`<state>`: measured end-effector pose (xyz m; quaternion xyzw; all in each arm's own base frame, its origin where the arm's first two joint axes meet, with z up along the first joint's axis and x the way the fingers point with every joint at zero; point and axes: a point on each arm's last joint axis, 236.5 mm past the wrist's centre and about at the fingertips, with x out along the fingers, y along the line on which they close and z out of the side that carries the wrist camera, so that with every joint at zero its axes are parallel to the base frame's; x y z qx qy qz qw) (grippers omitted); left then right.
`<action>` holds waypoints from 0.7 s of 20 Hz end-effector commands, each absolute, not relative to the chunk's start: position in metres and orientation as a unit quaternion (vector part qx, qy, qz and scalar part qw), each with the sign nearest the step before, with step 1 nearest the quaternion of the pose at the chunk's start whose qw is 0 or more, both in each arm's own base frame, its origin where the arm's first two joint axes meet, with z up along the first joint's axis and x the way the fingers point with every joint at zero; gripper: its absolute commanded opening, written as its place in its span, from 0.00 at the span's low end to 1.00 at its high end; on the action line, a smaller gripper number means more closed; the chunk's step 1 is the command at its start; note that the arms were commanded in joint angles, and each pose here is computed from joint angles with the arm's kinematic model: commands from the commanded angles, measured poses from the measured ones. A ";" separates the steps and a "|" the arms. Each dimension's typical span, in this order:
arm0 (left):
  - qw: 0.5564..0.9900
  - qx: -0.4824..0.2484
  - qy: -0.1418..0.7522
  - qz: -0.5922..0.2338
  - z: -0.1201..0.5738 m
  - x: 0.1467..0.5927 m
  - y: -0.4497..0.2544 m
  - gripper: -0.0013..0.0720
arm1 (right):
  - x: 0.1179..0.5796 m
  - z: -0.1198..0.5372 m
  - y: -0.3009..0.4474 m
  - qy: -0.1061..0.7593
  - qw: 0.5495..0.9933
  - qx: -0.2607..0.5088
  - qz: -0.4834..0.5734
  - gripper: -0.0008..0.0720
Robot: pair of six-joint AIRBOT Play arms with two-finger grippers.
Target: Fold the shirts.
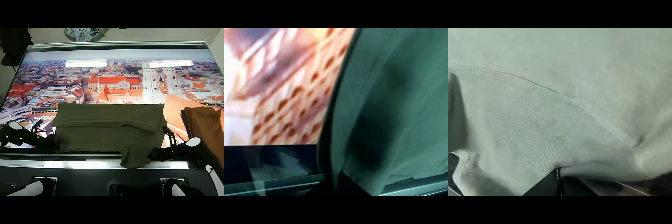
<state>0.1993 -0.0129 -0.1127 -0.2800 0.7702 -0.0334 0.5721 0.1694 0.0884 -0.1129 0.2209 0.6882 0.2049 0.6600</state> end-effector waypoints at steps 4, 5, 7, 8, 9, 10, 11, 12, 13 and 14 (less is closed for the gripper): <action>0.699 -0.266 0.662 -0.052 -0.054 0.288 0.004 0.04 | 0.219 -0.061 0.074 0.645 0.704 0.143 0.261 0.07; 0.712 -0.262 0.650 -0.048 -0.042 0.302 0.007 0.04 | 0.239 -0.048 0.066 0.630 0.723 0.132 0.250 0.07; 0.733 -0.250 0.631 -0.053 -0.024 0.328 0.008 0.04 | 0.283 -0.018 0.055 0.597 0.756 0.120 0.241 0.07; 0.740 -0.244 0.624 -0.057 -0.017 0.343 0.008 0.04 | 0.303 -0.006 0.050 0.585 0.767 0.117 0.239 0.07; 0.745 -0.240 0.619 -0.059 -0.011 0.357 0.007 0.04 | 0.323 0.003 0.046 0.573 0.776 0.116 0.235 0.07; 0.749 -0.240 0.615 -0.059 -0.008 0.373 0.008 0.04 | 0.347 0.009 0.041 0.560 0.786 0.118 0.232 0.07; 0.750 -0.242 0.613 -0.058 -0.007 0.389 0.008 0.04 | 0.370 0.011 0.036 0.549 0.795 0.125 0.225 0.07; 0.749 -0.247 0.612 -0.055 -0.008 0.405 0.008 0.04 | 0.392 0.011 0.034 0.537 0.803 0.137 0.221 0.07; 0.748 -0.251 0.612 -0.053 -0.010 0.419 0.009 0.04 | 0.414 0.011 0.034 0.523 0.809 0.155 0.219 0.07; 0.748 -0.253 0.611 -0.055 -0.013 0.433 0.008 0.05 | 0.433 0.009 0.035 0.510 0.813 0.175 0.219 0.07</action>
